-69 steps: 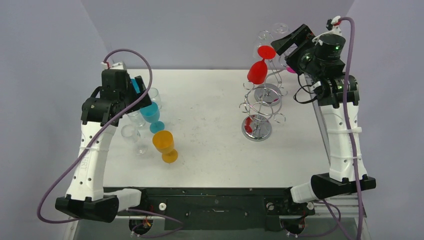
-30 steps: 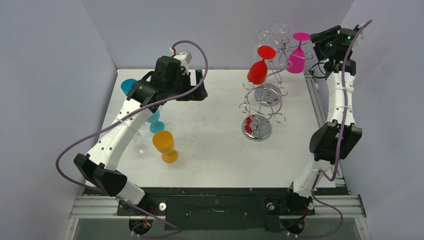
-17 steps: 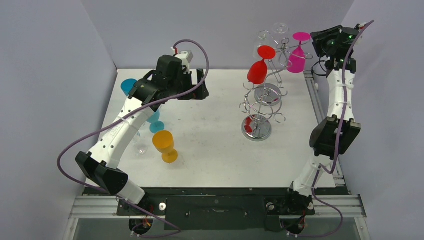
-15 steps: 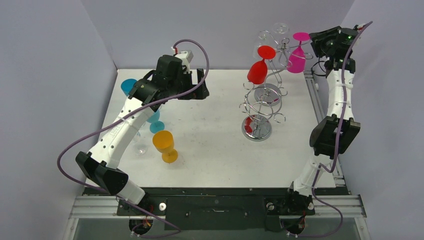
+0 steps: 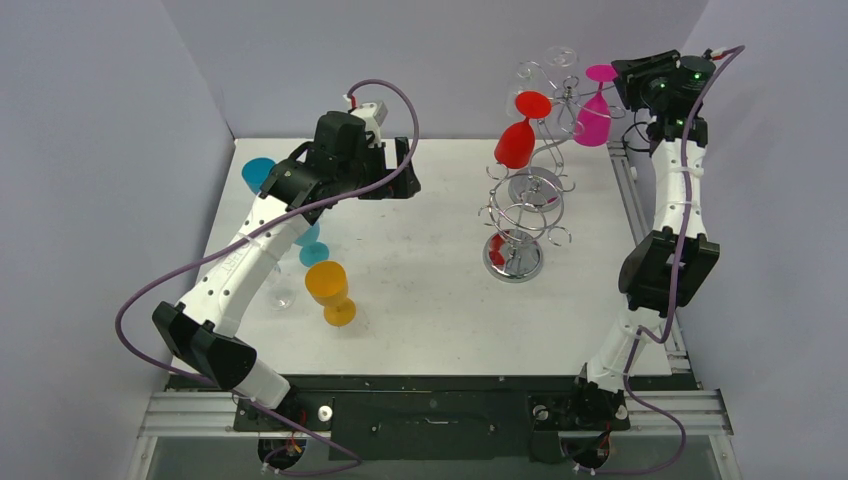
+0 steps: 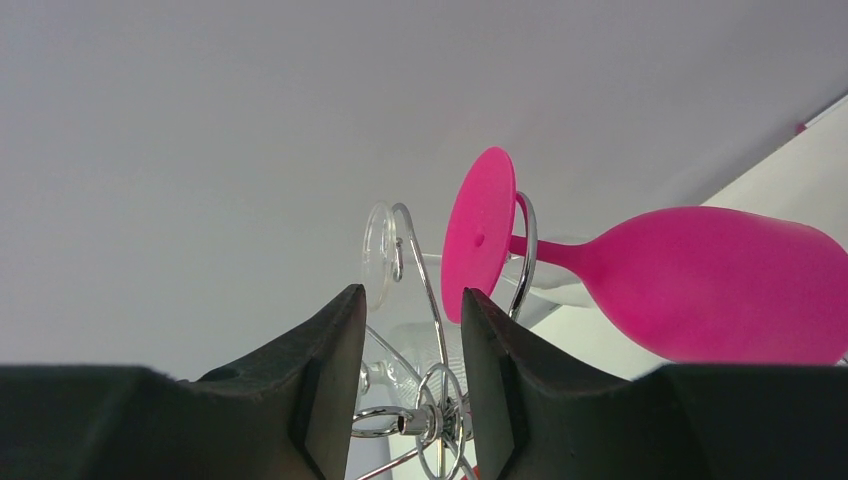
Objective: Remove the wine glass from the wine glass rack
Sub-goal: Pick up the wine glass from the wine rack.
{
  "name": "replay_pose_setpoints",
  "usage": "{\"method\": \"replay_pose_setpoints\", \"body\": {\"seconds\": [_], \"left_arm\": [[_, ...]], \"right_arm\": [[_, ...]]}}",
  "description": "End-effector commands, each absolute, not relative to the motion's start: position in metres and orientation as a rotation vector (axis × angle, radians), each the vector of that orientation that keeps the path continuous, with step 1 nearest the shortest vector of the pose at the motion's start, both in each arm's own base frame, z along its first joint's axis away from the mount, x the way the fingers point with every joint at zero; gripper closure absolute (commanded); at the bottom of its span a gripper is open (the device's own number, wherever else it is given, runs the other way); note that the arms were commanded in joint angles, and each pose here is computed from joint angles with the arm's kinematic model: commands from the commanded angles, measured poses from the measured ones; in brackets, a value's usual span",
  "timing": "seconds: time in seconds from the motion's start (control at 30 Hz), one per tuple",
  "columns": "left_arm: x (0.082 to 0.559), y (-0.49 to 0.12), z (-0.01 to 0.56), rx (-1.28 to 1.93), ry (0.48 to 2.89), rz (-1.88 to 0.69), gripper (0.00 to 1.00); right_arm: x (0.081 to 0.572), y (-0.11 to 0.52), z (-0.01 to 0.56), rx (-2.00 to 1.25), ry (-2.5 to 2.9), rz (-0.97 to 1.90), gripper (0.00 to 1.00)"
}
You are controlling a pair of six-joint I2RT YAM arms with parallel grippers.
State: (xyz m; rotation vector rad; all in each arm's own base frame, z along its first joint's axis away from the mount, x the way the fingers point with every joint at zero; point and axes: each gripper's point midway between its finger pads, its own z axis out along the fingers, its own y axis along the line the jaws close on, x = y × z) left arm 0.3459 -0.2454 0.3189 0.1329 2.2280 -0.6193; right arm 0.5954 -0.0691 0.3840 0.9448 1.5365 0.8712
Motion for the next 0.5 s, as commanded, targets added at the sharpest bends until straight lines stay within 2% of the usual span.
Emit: {"method": "replay_pose_setpoints", "body": {"seconds": [0.0, 0.47], "left_arm": [[0.35, -0.253, 0.334, 0.149, 2.162, -0.664, 0.08], [0.351, -0.254, 0.332, 0.146, 2.166, -0.665, 0.08]], "right_arm": [[0.588, -0.062, 0.411, 0.896, 1.484, 0.915, 0.64], [0.597, -0.048, 0.393, 0.923, 1.518, 0.929, 0.64]]}}
